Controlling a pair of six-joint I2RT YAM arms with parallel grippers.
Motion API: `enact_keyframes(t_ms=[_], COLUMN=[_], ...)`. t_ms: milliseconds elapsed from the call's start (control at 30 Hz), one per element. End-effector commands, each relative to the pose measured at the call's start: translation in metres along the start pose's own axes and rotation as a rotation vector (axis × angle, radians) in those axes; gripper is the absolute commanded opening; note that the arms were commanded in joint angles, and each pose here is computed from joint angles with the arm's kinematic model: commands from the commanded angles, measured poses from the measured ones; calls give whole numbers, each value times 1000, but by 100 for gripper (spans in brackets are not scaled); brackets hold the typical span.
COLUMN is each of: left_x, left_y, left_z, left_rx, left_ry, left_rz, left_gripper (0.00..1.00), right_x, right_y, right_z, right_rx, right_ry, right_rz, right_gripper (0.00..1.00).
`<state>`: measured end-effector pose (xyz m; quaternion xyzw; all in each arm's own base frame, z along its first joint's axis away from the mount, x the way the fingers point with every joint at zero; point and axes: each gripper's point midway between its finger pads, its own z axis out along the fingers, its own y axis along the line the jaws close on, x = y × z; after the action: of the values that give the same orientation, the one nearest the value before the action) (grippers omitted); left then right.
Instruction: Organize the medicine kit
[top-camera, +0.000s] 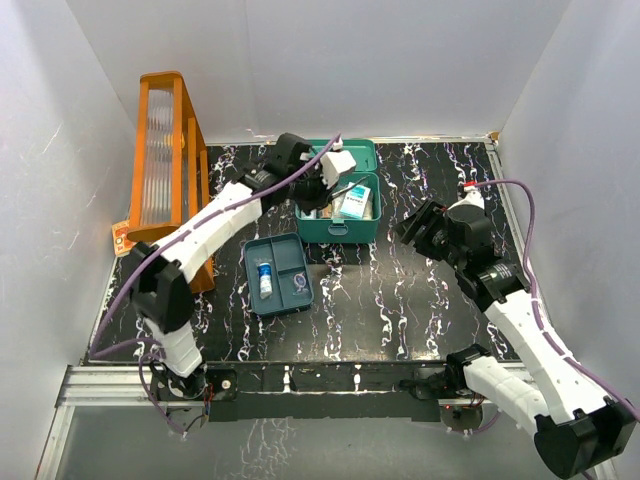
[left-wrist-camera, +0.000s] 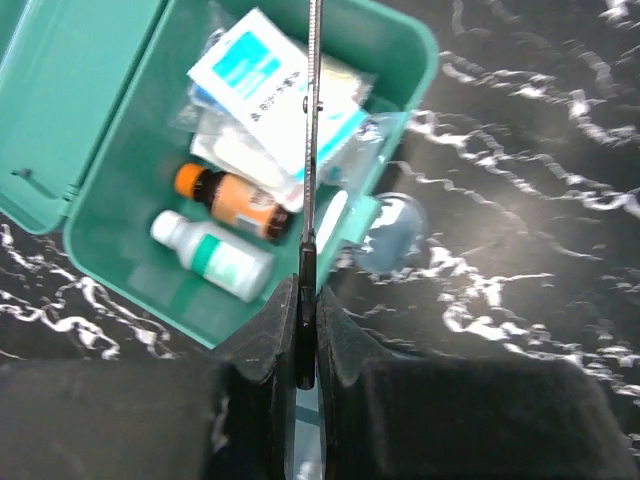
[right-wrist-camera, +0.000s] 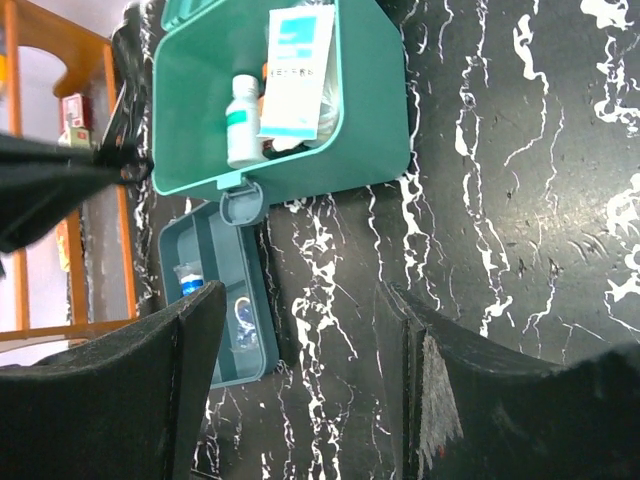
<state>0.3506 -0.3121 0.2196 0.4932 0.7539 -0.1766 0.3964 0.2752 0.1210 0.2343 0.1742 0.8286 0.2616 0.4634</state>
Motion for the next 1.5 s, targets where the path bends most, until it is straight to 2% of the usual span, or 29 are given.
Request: enact_keyframes(t_ms=[0,33,133,333,600,767,1100,1467], left_x=[18,30,45,43,50,49,57,82], left_y=[19,25,40,31,47,44,38,29], left_z=[13,23,37,42,45,46,58,70], left_rx=[88,97,93,213,208,244,319,398], left_ry=[138,201,283,250,304,282,295,393], left_rz=[206,227,270,344,492,523,544,429], left_gripper=[0,0,0,0,0,0,0,2], right_x=[-27,-28,-29,-24,-20,-16,-11,-8], right_y=[15,15,17,17,22,23,30,34], right_z=[-6,-5,-3,7,10,13,18,20], right_rx=[-13,-8,2,16,0,-8,-27,-45], right_ry=[-72,-70,-56,-4,37,60,110,131], right_rz=[6,11,10,-19,-45,-42,-45,-39], right_gripper=[59,59,59,59,58,58,58,58])
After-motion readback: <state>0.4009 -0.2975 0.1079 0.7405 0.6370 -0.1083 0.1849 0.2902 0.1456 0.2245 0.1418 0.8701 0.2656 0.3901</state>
